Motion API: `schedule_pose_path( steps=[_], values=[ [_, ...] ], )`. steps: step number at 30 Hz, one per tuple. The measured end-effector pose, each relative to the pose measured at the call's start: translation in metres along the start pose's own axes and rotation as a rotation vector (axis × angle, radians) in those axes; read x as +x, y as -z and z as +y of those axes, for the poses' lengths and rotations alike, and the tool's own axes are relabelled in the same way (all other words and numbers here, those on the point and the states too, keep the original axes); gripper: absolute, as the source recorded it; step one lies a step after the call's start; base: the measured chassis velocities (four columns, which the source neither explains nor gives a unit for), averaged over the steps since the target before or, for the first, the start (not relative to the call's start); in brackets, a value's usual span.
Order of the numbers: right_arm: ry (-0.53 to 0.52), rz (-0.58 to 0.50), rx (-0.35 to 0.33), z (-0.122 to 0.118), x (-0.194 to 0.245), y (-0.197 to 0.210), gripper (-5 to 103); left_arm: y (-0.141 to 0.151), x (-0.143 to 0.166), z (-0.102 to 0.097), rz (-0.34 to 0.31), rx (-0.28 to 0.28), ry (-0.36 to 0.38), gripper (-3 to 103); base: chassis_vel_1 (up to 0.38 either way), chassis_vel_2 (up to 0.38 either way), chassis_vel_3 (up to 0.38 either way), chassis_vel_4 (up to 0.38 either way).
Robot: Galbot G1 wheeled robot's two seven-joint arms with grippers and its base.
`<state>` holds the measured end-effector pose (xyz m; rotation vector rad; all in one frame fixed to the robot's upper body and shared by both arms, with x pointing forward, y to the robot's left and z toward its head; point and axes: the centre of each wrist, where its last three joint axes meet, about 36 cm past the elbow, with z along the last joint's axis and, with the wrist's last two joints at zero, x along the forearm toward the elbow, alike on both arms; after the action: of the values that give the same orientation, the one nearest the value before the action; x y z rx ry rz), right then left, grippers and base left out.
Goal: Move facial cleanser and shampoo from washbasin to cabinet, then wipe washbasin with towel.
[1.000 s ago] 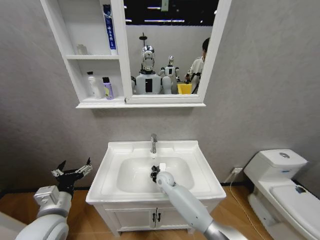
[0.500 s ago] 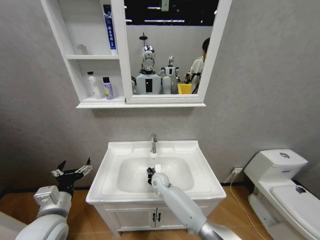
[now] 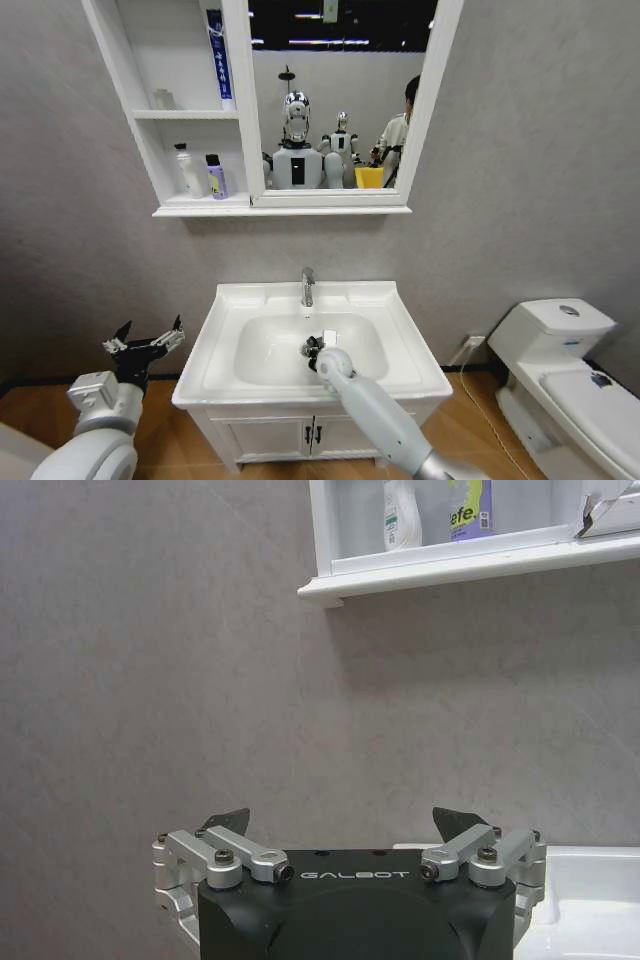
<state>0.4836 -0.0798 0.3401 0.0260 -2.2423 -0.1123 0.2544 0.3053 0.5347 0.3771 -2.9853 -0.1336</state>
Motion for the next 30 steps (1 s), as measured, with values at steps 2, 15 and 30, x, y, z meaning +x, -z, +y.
schedule_pose_path(
  steps=[2, 15, 30],
  values=[
    [-0.013, -0.006, 0.002, -0.006, 0.002, 0.000, 5, 0.000, 0.000, 0.000, 0.000, 0.000, 0.000, 100, 0.000, 0.000, 0.000, 0.000],
    [-0.056, -0.014, 0.044, -0.044, 0.027, -0.004, 5, 0.000, 0.000, 0.000, 0.000, 0.000, 0.000, 100, 0.000, 0.000, 0.000, 0.000],
    [-0.157, -0.166, 0.061, -0.091, 0.049, 0.030, 5, 0.000, 0.000, 0.000, 0.000, 0.000, 0.000, 100, 0.000, 0.000, 0.000, 0.000]
  ],
)
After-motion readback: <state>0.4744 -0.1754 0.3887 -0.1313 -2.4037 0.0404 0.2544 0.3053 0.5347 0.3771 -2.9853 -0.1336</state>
